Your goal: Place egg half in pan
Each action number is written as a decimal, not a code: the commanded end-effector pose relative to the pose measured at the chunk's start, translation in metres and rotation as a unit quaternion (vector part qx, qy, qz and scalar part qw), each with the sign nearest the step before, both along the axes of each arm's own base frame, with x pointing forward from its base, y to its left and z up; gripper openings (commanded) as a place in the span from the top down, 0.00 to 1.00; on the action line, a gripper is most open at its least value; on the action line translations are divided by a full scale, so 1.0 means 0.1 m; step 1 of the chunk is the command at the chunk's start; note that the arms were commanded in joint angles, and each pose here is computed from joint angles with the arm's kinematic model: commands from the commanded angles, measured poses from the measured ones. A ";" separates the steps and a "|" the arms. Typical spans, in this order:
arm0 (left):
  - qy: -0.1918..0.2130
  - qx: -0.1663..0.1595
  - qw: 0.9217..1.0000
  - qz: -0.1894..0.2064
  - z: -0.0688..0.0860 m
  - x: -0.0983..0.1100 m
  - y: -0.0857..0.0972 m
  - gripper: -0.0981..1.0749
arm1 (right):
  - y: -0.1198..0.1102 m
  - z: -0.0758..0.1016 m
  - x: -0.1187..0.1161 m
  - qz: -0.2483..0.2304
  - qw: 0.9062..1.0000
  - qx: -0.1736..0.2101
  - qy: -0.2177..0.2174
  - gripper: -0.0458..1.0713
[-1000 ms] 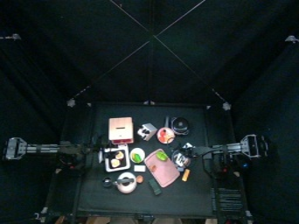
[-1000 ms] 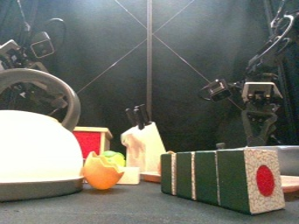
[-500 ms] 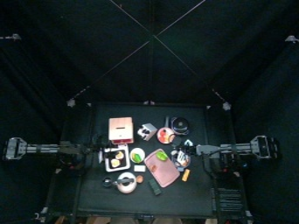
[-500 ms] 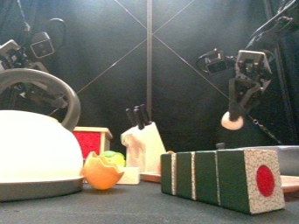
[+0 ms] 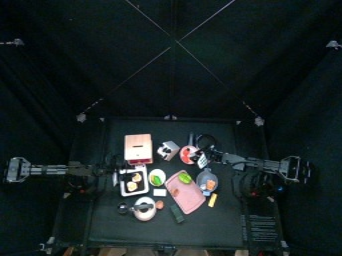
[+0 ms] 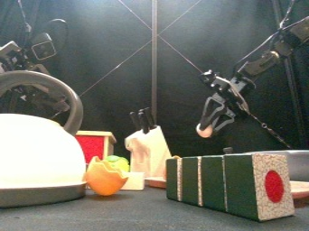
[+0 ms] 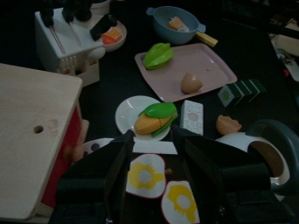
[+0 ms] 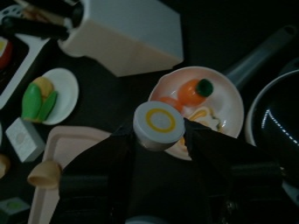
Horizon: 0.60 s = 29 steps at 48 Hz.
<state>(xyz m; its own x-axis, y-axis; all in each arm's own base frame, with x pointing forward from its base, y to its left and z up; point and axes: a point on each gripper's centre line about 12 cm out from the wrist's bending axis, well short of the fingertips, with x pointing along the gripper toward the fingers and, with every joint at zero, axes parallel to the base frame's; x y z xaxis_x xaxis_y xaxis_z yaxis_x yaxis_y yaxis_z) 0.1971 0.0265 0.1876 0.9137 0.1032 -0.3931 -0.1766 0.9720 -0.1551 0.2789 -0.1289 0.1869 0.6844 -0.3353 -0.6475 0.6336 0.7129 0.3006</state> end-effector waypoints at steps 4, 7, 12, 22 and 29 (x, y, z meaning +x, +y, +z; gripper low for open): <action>-0.008 0.001 1.000 0.000 0.04 0.02 0.01 0.24 | -0.08 -0.06 0.03 -0.001 1.000 -0.007 -0.004 0.34; -0.010 0.001 1.000 0.000 0.05 0.03 0.01 0.24 | -0.10 -0.13 0.04 -0.002 1.000 -0.004 0.004 0.34; -0.010 0.001 1.000 0.000 0.05 0.03 0.01 0.24 | -0.12 -0.21 0.08 0.000 1.000 0.000 0.015 0.33; -0.010 0.001 1.000 0.000 0.05 0.03 0.01 0.24 | -0.14 -0.29 0.14 0.000 1.000 0.005 0.026 0.25; -0.008 0.002 1.000 -0.001 0.04 0.02 0.01 0.24 | -0.14 -0.31 0.13 -0.002 1.000 0.009 0.030 0.15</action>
